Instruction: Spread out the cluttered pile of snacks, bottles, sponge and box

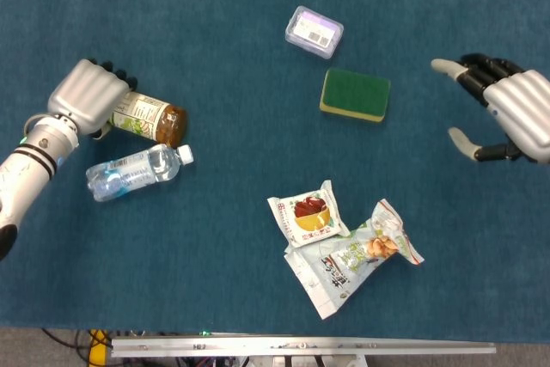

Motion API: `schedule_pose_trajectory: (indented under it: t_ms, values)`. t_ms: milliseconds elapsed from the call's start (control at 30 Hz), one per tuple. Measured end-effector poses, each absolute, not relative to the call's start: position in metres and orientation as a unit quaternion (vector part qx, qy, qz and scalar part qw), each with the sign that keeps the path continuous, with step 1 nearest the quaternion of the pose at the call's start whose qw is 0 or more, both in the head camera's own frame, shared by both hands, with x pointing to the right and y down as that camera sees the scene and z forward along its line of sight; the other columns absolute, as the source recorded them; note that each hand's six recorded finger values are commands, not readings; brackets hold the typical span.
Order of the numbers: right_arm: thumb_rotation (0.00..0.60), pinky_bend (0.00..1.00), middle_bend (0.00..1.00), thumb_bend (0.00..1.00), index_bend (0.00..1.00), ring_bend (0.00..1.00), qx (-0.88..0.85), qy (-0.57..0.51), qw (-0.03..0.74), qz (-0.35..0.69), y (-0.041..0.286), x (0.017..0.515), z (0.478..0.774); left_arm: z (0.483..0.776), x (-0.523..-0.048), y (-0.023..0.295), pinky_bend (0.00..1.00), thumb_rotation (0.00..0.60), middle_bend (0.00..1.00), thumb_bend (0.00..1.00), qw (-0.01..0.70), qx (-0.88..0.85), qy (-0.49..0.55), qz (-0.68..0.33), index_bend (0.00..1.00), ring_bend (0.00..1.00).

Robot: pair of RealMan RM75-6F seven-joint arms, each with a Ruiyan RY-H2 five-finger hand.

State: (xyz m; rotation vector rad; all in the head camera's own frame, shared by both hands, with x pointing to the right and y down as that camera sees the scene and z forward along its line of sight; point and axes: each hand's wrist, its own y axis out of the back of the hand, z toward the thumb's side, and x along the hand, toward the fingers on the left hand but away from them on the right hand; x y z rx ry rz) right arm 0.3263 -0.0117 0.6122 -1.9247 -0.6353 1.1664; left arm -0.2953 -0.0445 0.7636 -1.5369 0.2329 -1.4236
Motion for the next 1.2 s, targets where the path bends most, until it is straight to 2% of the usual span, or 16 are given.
schedule_pose_trajectory:
  t_ms: [200, 733, 833, 900, 967, 1100, 1200]
  values:
    - [0.396, 0.19, 0.21, 0.41, 0.00, 0.12, -0.757, -0.254, 0.390, 0.459, -0.012, 0.328, 0.611, 0.762, -0.302, -0.046, 0.48, 0.600, 0.51, 0.26, 0.473, -0.634, 0.124, -0.599, 0.53, 0.40]
    - [0.395, 0.19, 0.21, 0.41, 0.00, 0.12, -0.760, -0.254, 0.387, 0.456, -0.013, 0.327, 0.614, 0.745, -0.324, -0.038, 0.48, 0.600, 0.50, 0.26, 0.449, -0.614, 0.125, -0.637, 0.52, 0.40]
    - [0.395, 0.19, 0.21, 0.41, 0.00, 0.12, -0.761, -0.251, 0.387, 0.455, -0.012, 0.326, 0.614, 0.743, -0.330, -0.033, 0.48, 0.600, 0.47, 0.26, 0.436, -0.613, 0.115, -0.649, 0.49, 0.38]
    - [0.395, 0.19, 0.21, 0.41, 0.00, 0.12, -0.762, -0.250, 0.387, 0.455, -0.012, 0.325, 0.615, 0.742, -0.333, -0.029, 0.48, 0.600, 0.38, 0.26, 0.426, -0.612, 0.106, -0.658, 0.37, 0.31]
    - [0.395, 0.19, 0.21, 0.41, 0.00, 0.12, -0.762, -0.250, 0.388, 0.455, -0.012, 0.325, 0.615, 0.741, -0.334, -0.026, 0.46, 0.600, 0.31, 0.26, 0.416, -0.613, 0.098, -0.665, 0.31, 0.26]
    - [0.394, 0.19, 0.21, 0.41, 0.00, 0.12, -0.761, -0.250, 0.389, 0.456, -0.012, 0.325, 0.615, 0.738, -0.333, -0.021, 0.41, 0.600, 0.22, 0.26, 0.403, -0.613, 0.085, -0.674, 0.23, 0.17]
    - [0.394, 0.19, 0.21, 0.41, 0.00, 0.12, -0.760, -0.251, 0.389, 0.457, -0.012, 0.326, 0.615, 0.735, -0.332, -0.019, 0.38, 0.600, 0.18, 0.26, 0.399, -0.613, 0.079, -0.677, 0.19, 0.14]
